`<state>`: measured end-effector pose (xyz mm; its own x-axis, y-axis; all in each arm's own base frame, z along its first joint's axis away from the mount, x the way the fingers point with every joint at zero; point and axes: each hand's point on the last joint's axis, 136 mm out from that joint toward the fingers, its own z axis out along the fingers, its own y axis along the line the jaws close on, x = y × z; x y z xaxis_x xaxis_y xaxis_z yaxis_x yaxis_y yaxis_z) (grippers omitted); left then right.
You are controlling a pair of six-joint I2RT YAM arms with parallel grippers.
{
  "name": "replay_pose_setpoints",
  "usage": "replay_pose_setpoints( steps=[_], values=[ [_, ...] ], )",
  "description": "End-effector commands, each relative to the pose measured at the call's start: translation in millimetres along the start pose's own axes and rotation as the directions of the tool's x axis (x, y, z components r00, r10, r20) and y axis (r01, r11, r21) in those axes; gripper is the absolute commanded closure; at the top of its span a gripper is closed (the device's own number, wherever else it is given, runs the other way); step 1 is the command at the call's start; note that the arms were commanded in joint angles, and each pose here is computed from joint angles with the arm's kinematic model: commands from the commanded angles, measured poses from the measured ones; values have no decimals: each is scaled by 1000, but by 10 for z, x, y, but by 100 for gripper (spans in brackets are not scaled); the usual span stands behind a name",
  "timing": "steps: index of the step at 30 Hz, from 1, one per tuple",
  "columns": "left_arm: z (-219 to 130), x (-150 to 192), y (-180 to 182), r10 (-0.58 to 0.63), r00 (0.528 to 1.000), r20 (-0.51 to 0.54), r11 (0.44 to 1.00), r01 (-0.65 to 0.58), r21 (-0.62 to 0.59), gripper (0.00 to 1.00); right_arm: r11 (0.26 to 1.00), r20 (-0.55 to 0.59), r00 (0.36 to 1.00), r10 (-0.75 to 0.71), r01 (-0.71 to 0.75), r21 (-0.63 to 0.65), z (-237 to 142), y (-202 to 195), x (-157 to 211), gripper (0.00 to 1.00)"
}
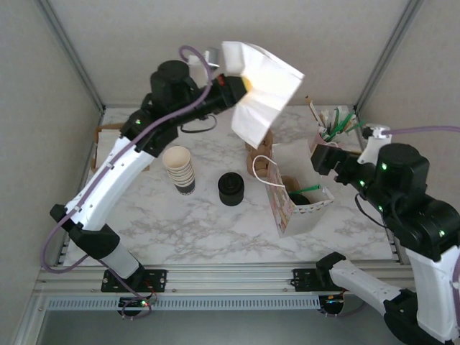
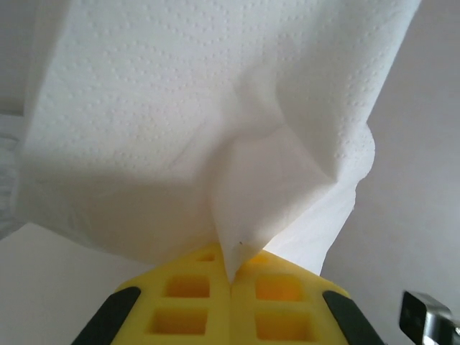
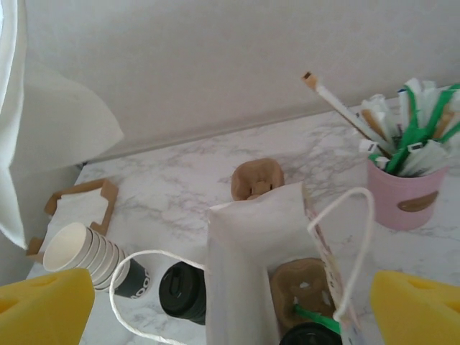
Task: Pack the takeout coffee
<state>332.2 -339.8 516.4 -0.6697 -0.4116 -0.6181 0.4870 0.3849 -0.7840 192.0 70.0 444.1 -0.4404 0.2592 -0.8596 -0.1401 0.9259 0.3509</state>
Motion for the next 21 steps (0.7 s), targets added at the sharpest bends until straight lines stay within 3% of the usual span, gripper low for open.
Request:
replay_pose_setpoints(
  steps=[1,5,13,21],
  values=[
    [155,103,-367,-8,1000,12,995,7,103,100,998,24,999,24,-25,53,-133,-153,24,1],
    [346,422,-545,-20,999,-36,989,25,143,100,998,51,998,43,-46,54,-323,-223,21,1],
    [687,921,-509,-71,992,-101,984,87,159,100,995,42,997,62,-59,-75,-556,-61,30,6],
    [875,1413,-308,-151,975,-163,975,174,138,100,998,-10,998,62,-62,-18,-529,-149,127,6]
  ],
)
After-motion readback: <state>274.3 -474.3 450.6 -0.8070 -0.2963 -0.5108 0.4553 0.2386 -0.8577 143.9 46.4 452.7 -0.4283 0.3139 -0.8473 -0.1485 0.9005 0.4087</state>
